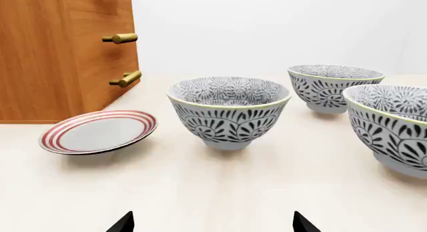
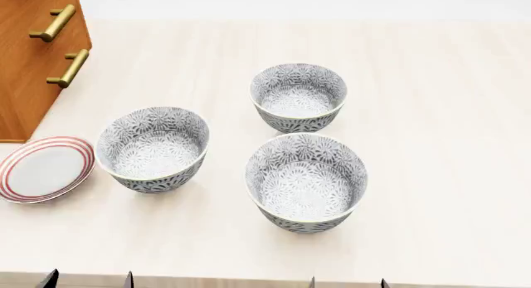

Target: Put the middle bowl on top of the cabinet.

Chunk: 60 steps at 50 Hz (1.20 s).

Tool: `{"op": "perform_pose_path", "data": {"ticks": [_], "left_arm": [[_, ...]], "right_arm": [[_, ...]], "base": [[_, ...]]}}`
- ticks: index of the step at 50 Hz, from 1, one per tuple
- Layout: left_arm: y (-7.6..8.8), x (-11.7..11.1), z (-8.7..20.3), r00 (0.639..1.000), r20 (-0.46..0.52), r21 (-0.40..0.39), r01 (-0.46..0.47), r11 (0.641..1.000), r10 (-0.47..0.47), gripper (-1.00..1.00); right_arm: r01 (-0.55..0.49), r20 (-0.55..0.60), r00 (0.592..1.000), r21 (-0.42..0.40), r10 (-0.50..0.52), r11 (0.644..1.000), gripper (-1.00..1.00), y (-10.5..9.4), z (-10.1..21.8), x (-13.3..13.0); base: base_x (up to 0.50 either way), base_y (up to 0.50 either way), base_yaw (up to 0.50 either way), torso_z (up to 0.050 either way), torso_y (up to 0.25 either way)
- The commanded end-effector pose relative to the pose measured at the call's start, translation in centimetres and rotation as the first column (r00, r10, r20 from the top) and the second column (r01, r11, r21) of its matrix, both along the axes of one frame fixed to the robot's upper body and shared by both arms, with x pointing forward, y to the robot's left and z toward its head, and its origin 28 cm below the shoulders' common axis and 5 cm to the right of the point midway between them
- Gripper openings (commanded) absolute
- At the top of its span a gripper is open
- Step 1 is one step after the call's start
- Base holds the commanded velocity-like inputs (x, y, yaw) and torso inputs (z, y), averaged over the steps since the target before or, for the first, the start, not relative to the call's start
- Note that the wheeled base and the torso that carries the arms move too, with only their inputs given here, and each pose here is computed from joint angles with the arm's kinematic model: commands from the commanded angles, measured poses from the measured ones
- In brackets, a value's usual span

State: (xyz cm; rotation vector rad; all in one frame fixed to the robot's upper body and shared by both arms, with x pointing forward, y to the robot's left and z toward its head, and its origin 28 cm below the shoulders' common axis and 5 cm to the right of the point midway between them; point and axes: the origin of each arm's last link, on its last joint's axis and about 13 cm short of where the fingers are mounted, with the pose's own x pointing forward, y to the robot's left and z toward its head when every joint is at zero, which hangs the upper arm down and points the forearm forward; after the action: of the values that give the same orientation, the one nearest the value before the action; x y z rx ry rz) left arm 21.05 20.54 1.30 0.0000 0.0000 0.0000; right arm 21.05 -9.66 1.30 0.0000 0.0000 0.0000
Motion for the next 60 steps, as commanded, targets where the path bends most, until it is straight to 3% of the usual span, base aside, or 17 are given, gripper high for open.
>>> {"op": "perform_pose_path", "data": {"ticks": [1,11,13,21,29,32,37,40,46,60], "left_arm": [[0.0,0.0,-0.1,1.000,0.000,0.000,0.000,1.000,0.000,1.00],[0.1,1.2,0.3,1.000,-0.004,-0.032,0.003,1.000,-0.003,1.00],[0.2,1.4,0.2,1.000,-0.006,-0.008,-0.007,1.000,0.007,1.00],[0.2,0.8,1.8,0.999,0.031,-0.026,0.012,1.000,-0.011,1.00],[0.0,0.4,8.0,0.983,0.185,-0.068,0.029,0.997,-0.016,1.00],[0.0,0.5,9.5,0.981,0.190,-0.107,-0.015,0.994,0.035,1.00],[-0.5,0.4,9.5,0.978,0.207,-0.053,-0.012,0.999,0.022,1.00],[-0.5,0.1,10.4,0.966,0.257,-0.048,-0.013,0.999,0.025,1.00],[0.1,0.1,11.5,0.942,0.330,-0.054,-0.038,0.998,0.054,1.00],[-0.1,0.4,10.9,0.949,0.312,-0.034,-0.036,0.999,0.045,1.00]], "right_arm": [[0.000,0.000,1.000,0.000,0.000,1.000,1.00,0.0,-0.1,-0.1],[0.005,-0.017,1.000,-0.030,-0.006,1.000,1.00,0.1,-0.3,1.2],[0.001,-0.019,1.000,-0.035,-0.002,0.999,1.00,0.2,-0.3,1.3],[0.017,-0.001,1.000,-0.050,-0.017,0.999,1.00,0.2,0.5,0.8],[0.092,0.074,0.993,-0.064,-0.088,0.994,1.00,-0.6,3.1,-0.9],[0.163,0.188,0.971,-0.060,-0.149,0.985,1.00,-1.4,4.8,-2.3],[0.286,0.318,0.909,-0.011,-0.268,0.958,1.00,-3.0,7.6,-5.1],[0.343,0.364,0.878,-0.026,-0.311,0.939,1.00,-3.7,8.6,-6.6],[0.382,0.373,0.861,-0.027,-0.345,0.924,1.00,-4.2,9.1,-7.2],[0.385,0.391,0.851,-0.011,-0.350,0.923,1.00,-4.0,9.2,-7.3]], "base": [[0.00,0.00,0.00,0.000,0.000],[0.00,0.00,0.00,0.000,0.000],[0.00,0.00,0.00,0.000,0.000],[0.00,0.00,0.00,0.000,0.000],[0.00,0.00,0.00,0.000,0.000],[0.00,0.00,0.00,0.000,0.000],[0.00,0.00,0.00,0.000,0.000],[0.00,0.00,0.00,0.000,0.000],[0.00,0.00,0.00,0.000,0.000],[0.00,0.41,0.00,0.000,0.000]]}}
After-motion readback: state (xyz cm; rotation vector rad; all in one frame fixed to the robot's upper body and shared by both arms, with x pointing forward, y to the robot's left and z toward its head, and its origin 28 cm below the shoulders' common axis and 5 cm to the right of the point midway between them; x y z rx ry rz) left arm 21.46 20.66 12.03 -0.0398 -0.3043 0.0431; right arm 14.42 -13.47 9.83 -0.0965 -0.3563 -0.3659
